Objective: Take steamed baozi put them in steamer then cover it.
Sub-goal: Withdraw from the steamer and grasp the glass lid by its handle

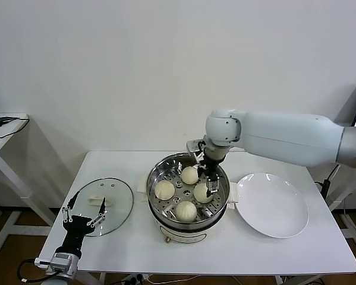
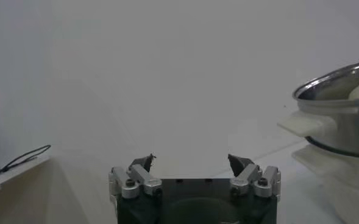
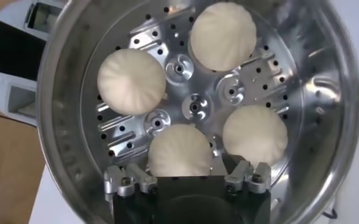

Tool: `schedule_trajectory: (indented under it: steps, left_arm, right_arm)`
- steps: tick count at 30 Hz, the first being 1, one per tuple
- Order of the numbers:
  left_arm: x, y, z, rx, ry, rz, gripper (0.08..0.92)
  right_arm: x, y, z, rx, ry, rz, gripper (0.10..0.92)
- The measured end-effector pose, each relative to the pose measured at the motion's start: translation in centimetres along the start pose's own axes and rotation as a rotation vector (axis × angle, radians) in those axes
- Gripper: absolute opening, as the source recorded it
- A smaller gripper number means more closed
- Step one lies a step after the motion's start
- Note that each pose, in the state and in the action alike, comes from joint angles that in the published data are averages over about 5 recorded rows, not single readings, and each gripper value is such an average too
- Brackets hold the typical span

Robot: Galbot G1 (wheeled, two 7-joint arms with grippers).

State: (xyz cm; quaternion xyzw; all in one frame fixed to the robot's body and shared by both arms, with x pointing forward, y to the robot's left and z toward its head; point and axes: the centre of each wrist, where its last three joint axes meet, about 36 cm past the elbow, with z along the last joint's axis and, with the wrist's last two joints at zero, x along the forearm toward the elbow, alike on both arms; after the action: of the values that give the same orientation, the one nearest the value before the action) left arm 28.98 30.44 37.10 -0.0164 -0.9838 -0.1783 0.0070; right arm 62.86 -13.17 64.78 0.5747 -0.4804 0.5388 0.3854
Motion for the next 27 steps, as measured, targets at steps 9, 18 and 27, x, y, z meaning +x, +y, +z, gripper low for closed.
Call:
schedule_trajectory:
  steps: [9, 18, 27]
  left_arm:
    - [-0.4, 0.2, -0.4, 0.009, 0.0, -0.015, 0.823]
    - [-0.5, 0.5, -1.2, 0.019, -0.007, -0.018, 0.823]
    - [-1.0, 0.2, -1.6, 0.028, -0.036, -0.021, 0.823]
  right_arm:
    - [4.9, 1.7, 5.3, -0.094, -0.115, 0.079, 0.823]
    - [6.2, 6.5, 13.5, -0.231, -0.391, 0.31, 0.823]
    - [3.3, 13.3, 19.6, -0.431, -0.71, 0.696, 0.823]
